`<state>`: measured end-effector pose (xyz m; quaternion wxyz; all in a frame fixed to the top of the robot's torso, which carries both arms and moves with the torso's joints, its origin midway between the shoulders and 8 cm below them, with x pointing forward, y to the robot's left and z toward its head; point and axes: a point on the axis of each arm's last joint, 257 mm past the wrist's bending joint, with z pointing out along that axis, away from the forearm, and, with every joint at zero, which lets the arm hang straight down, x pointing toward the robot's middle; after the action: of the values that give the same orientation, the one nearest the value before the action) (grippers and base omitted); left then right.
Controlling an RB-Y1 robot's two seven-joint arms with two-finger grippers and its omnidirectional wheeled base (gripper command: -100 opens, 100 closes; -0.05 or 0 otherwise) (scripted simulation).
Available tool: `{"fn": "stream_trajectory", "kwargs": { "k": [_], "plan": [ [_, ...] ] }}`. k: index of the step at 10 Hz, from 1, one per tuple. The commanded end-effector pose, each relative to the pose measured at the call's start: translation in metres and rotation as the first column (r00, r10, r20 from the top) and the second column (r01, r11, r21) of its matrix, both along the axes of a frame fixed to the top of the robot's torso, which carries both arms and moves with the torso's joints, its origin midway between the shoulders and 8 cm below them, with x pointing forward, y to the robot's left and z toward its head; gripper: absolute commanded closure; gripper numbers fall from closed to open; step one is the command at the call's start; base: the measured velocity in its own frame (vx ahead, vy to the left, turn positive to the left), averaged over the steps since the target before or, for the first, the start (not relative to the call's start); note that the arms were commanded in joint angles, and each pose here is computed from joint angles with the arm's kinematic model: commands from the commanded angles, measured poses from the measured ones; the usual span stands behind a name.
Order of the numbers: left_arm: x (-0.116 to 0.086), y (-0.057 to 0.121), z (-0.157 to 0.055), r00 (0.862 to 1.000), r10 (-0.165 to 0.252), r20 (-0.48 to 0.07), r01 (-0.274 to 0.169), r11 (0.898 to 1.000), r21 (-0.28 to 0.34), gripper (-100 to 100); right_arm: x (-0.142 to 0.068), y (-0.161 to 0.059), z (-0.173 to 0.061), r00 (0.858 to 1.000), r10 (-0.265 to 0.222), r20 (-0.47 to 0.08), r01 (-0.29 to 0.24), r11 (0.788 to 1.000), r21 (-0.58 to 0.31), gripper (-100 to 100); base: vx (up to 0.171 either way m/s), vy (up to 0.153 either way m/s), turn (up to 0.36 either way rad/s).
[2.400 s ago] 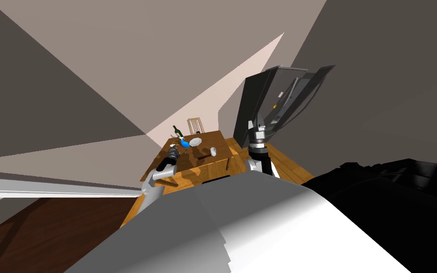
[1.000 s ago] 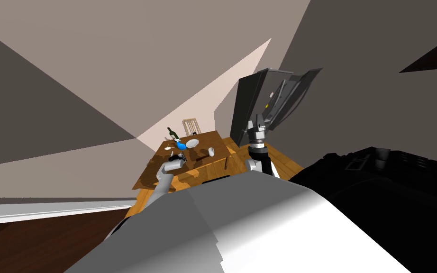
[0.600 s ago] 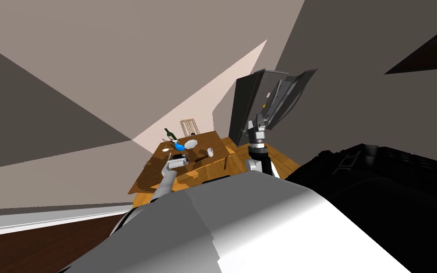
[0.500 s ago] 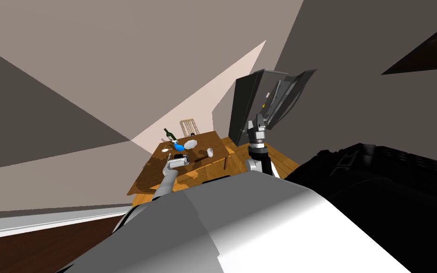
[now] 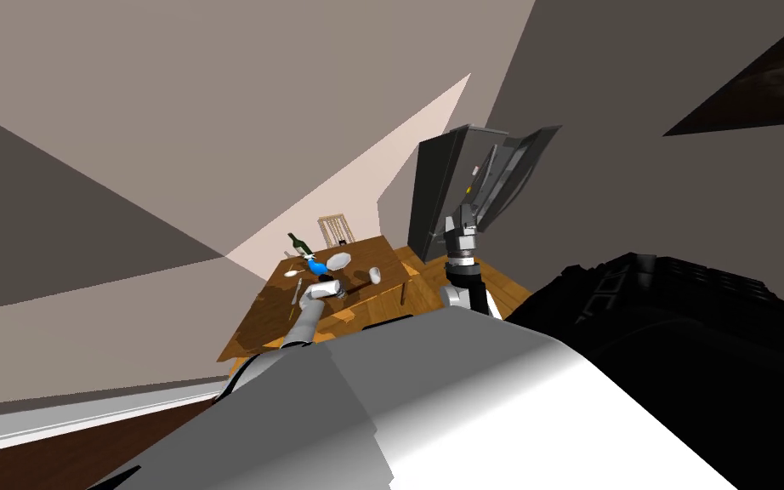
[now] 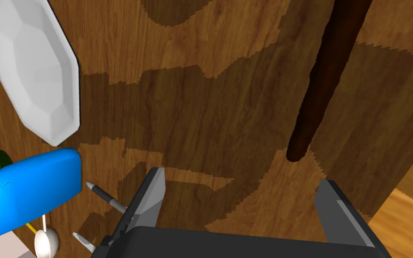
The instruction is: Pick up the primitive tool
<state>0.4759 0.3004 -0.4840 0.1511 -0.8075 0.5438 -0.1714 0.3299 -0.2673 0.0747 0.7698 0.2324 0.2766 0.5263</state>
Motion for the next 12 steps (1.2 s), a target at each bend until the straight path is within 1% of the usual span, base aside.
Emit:
{"fn": "stream_trajectory", "kwargs": {
  "k": [1,2,4,6,7,10,11,12],
  "plan": [
    [-0.01,-0.013,-0.01,0.998,-0.006,-0.057,0.005,1.0,-0.021,-100,0.0,0.0,0.0,1.0,0.0,0.0,0.0,1.0,0.0,0,0.029,-0.002,-0.08],
    [-0.01,-0.013,-0.01,0.998,-0.006,-0.057,0.005,1.0,-0.021,-100,0.0,0.0,0.0,1.0,0.0,0.0,0.0,1.0,0.0,0,0.025,-0.001,-0.038],
    [-0.021,-0.036,-0.02,0.991,-0.025,-0.135,0.019,0.999,-0.051,-100,0.0,0.0,0.0,1.0,0.0,0.0,0.0,1.0,0.0,0,0.034,-0.004,-0.094],
    [-0.032,-0.054,-0.028,0.979,-0.045,-0.2,0.031,0.997,-0.074,-100,0.0,0.0,0.0,1.0,0.0,0.0,0.0,1.0,0.0,0,0.051,-0.003,-0.113],
    [-0.032,-0.054,-0.028,0.979,-0.045,-0.2,0.031,0.997,-0.074,-100,0.0,0.0,0.0,1.0,0.0,0.0,0.0,1.0,0.0,0,0.037,-0.002,-0.016],
    [-0.043,-0.07,-0.033,0.963,-0.068,-0.261,0.045,0.995,-0.093,-100,0.0,0.0,0.0,1.0,0.0,0.0,0.0,1.0,0.0,0,0.028,-0.007,-0.059],
    [-0.04,-0.068,-0.031,0.966,-0.063,-0.249,0.042,0.995,-0.09,-100,0.0,0.0,0.0,1.0,0.0,0.0,0.0,1.0,0.0,0,0.014,-0.004,-0.009],
    [-0.041,-0.068,-0.031,0.966,-0.064,-0.252,0.043,0.995,-0.09,0,0.0,0.0,0.0,1.0,0.0,0.0,0.0,1.0,0.0,0,0.0,0.0,0.0]
  ]
}}
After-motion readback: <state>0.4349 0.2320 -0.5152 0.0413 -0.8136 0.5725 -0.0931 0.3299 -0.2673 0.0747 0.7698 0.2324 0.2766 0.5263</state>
